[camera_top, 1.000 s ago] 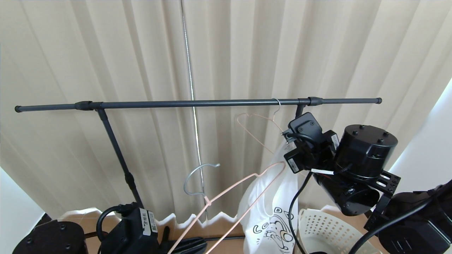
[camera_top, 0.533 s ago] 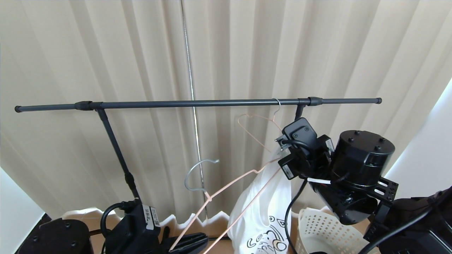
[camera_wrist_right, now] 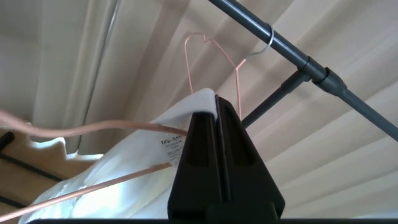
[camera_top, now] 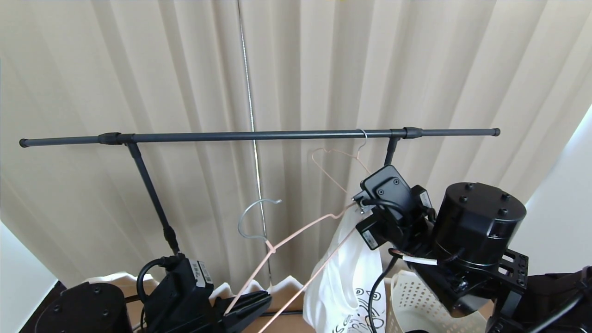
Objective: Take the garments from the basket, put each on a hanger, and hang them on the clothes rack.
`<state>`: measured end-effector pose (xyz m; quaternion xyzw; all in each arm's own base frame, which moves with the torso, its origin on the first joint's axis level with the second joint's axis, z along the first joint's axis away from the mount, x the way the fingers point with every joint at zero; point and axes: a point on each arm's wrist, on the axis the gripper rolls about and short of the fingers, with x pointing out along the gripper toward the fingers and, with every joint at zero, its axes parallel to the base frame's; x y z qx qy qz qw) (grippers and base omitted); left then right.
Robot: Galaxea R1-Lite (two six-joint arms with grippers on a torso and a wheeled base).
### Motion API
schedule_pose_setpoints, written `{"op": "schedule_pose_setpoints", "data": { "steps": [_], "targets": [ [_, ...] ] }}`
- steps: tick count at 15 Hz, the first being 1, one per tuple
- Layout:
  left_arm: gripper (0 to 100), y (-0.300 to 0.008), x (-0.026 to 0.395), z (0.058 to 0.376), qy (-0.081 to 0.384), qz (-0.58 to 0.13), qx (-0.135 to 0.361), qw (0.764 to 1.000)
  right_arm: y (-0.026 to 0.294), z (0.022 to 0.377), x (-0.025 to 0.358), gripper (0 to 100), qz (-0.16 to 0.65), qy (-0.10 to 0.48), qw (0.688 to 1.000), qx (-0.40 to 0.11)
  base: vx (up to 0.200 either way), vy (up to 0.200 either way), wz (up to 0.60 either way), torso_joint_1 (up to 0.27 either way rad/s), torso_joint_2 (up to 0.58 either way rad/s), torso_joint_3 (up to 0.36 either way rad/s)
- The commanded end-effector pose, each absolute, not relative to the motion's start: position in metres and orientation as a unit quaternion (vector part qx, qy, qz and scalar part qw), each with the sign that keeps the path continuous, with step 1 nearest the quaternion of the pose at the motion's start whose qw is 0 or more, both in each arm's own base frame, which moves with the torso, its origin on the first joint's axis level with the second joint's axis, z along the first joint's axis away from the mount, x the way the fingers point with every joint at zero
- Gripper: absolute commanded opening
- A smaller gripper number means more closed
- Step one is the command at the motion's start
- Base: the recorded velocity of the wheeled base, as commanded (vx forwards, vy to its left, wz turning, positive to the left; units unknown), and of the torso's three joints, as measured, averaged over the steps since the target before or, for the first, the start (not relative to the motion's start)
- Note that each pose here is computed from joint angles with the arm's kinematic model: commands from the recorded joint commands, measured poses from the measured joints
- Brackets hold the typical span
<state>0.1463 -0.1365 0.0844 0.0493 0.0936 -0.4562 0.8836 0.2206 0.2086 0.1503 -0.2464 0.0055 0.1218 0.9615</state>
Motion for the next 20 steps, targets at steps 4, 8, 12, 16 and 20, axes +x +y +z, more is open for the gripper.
{"op": "schedule_pose_setpoints", "data": {
  "steps": [4, 8, 12, 16, 20],
  "targets": [
    [0, -0.140, 0.151, 0.070, 0.126, -0.439, 0.060, 0.887, 0.218, 0.150, 0.207, 0, 0.148, 0.000, 0.958, -0.246, 0.000, 0.000, 0.00, 0.000, 0.00, 0.000],
    [0, -0.140, 0.151, 0.070, 0.126, -0.441, 0.060, 0.887, 0.238, 0.147, 0.186, 0, 0.195, -0.002, 0.955, -0.225, 0.000, 0.000, 0.00, 0.000, 0.00, 0.000],
    [0, -0.140, 0.151, 0.070, 0.127, -0.440, 0.060, 0.887, 0.255, 0.147, 0.165, 0, 0.238, -0.004, 0.951, -0.197, 0.000, 0.000, 0.00, 0.000, 0.00, 0.000],
    [0, -0.140, 0.151, 0.070, 0.126, -0.440, 0.061, 0.887, 0.270, 0.154, 0.147, 0, 0.272, -0.009, 0.952, -0.141, 0.000, 0.000, 0.00, 0.000, 0.00, 0.000],
    [0, -0.140, 0.150, 0.072, 0.121, -0.440, 0.062, 0.888, 0.272, 0.159, 0.143, 0, 0.281, -0.013, 0.952, -0.122, 0.000, 0.000, 0.00, 0.000, 0.00, 0.000]
  ]
}}
